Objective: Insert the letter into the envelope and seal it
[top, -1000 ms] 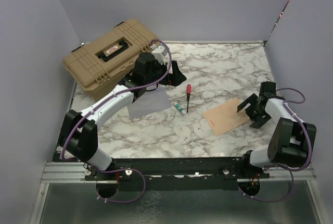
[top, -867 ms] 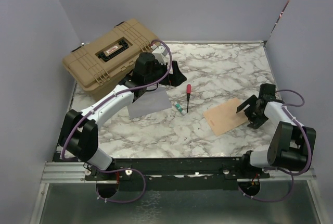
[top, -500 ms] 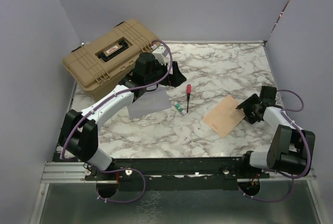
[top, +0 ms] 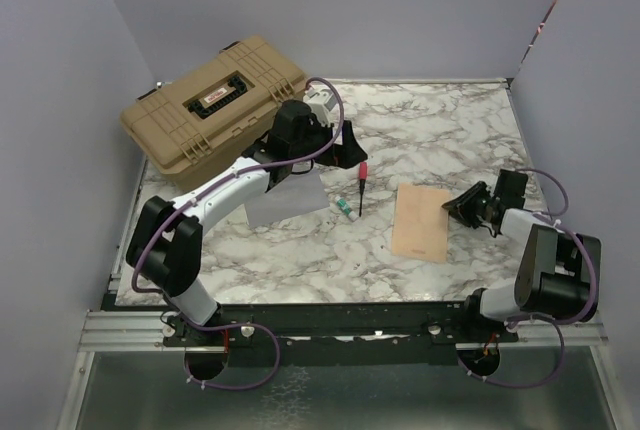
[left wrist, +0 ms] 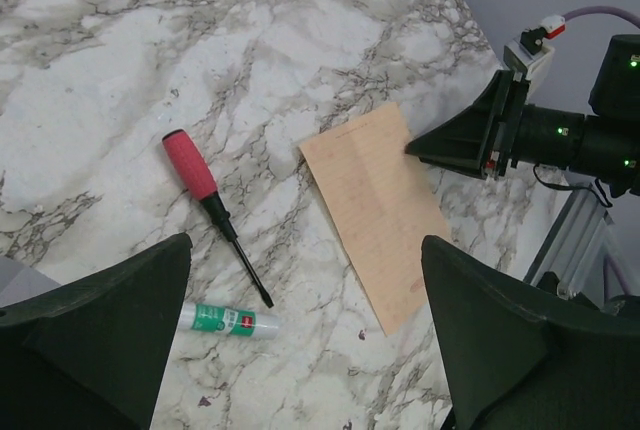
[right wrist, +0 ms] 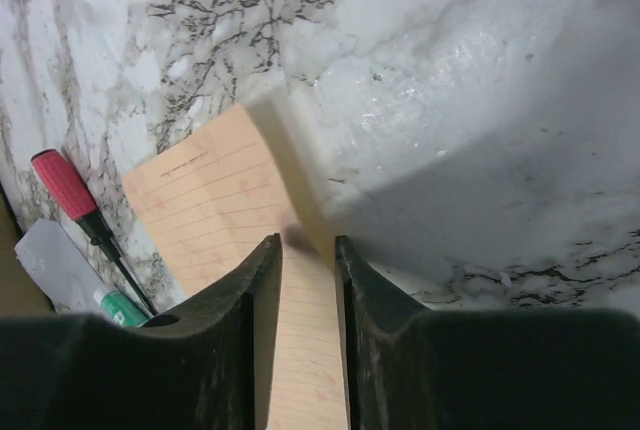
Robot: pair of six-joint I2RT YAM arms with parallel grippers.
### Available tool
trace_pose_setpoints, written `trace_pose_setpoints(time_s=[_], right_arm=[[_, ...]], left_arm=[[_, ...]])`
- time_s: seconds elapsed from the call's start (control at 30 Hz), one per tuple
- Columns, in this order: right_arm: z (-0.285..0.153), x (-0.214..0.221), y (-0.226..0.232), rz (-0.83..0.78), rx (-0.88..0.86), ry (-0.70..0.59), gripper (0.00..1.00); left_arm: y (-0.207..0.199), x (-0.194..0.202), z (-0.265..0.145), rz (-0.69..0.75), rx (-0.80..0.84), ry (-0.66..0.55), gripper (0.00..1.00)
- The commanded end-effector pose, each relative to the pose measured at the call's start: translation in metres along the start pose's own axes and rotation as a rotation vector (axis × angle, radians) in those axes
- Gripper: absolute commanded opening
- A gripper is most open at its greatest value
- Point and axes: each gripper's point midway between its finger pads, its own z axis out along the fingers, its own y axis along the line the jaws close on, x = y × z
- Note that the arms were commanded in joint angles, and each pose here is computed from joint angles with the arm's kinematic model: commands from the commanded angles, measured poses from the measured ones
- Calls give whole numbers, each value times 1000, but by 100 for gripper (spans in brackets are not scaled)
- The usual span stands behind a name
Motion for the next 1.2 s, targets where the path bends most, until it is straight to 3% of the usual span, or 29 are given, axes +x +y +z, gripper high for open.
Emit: trace_pose_setpoints(time_s=[0.0, 0.1, 0.13, 0.33, 0.67, 0.87, 0.93, 1.07, 1.17], right_arm=[[7, 23, 0, -54, -82, 91, 22], [8, 25, 8, -86, -143, 105, 2], [8, 24, 10, -94, -155, 104, 0], [2, 20, 27, -104, -234, 88, 0], [-28, 7, 60, -114, -349, 2, 0], [-25, 14, 47, -128, -303, 6, 0], [-17, 21, 34, -120, -264, 33, 8], [-5, 29, 18, -99, -208, 69, 33], [0, 30, 17, -99, -222, 75, 43]], left_arm=[[-14, 7, 9, -14, 56, 39, 95], [-15, 9, 11, -15, 55, 44, 95], [-14, 9, 11, -14, 52, 43, 95], [-12, 21, 17, -45, 47, 71, 95], [-24, 86, 54, -40, 57, 218, 86], [-23, 105, 73, -56, 60, 267, 84], [-26, 110, 83, -46, 65, 279, 81], [-26, 121, 107, 18, 56, 289, 62], [-23, 130, 121, 32, 46, 300, 51]])
